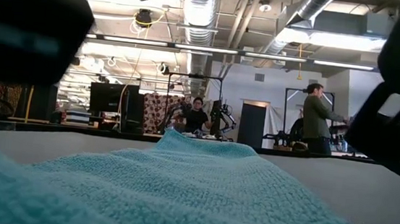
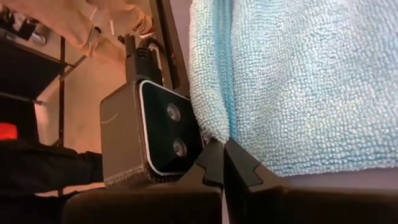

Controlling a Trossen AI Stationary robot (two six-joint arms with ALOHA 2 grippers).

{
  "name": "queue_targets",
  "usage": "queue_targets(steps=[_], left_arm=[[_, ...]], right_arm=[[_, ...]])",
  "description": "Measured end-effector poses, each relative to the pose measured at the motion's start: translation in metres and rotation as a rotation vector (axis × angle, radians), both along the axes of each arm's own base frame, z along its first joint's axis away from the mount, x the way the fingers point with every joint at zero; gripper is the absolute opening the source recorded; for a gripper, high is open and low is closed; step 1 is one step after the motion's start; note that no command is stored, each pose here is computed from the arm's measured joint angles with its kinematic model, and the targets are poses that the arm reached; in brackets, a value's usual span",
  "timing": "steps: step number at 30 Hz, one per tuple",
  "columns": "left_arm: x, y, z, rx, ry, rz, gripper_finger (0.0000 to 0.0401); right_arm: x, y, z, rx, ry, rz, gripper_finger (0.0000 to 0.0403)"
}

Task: Roll towel
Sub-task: Roll the blue towel

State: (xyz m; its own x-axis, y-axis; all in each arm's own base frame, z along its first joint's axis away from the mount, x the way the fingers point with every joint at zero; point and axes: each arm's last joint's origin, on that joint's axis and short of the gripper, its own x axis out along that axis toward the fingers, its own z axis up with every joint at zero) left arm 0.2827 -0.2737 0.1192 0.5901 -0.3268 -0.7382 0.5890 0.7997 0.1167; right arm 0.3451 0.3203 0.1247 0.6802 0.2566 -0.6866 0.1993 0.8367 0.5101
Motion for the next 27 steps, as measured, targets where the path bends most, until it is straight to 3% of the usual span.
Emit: queue_targets(steps=[6, 11, 16, 27], left_arm=[[0.012, 0.012, 0.0, -0.317, 0.282, 0.053, 0.0001], [0.02, 0.021, 0.001, -0.501, 0.469, 0.073, 0.0], [0.028, 0.032, 0.002, -0.607, 0.593, 0.13, 0.0], [0.042, 0.054, 0.002, -0.751, 0.773, 0.392, 0.0001]], right_arm=[[-0.005, 0.005, 0.0, 0.059, 0.017, -0.064, 0.0016], [-0.007, 0.008, 0.0, 0.106, 0.034, -0.106, 0.0016], [-0.007, 0.008, 0.0, 0.156, 0.04, -0.142, 0.0016], [-0.007, 0.01, 0.0, 0.382, 0.159, -0.28, 0.0016]])
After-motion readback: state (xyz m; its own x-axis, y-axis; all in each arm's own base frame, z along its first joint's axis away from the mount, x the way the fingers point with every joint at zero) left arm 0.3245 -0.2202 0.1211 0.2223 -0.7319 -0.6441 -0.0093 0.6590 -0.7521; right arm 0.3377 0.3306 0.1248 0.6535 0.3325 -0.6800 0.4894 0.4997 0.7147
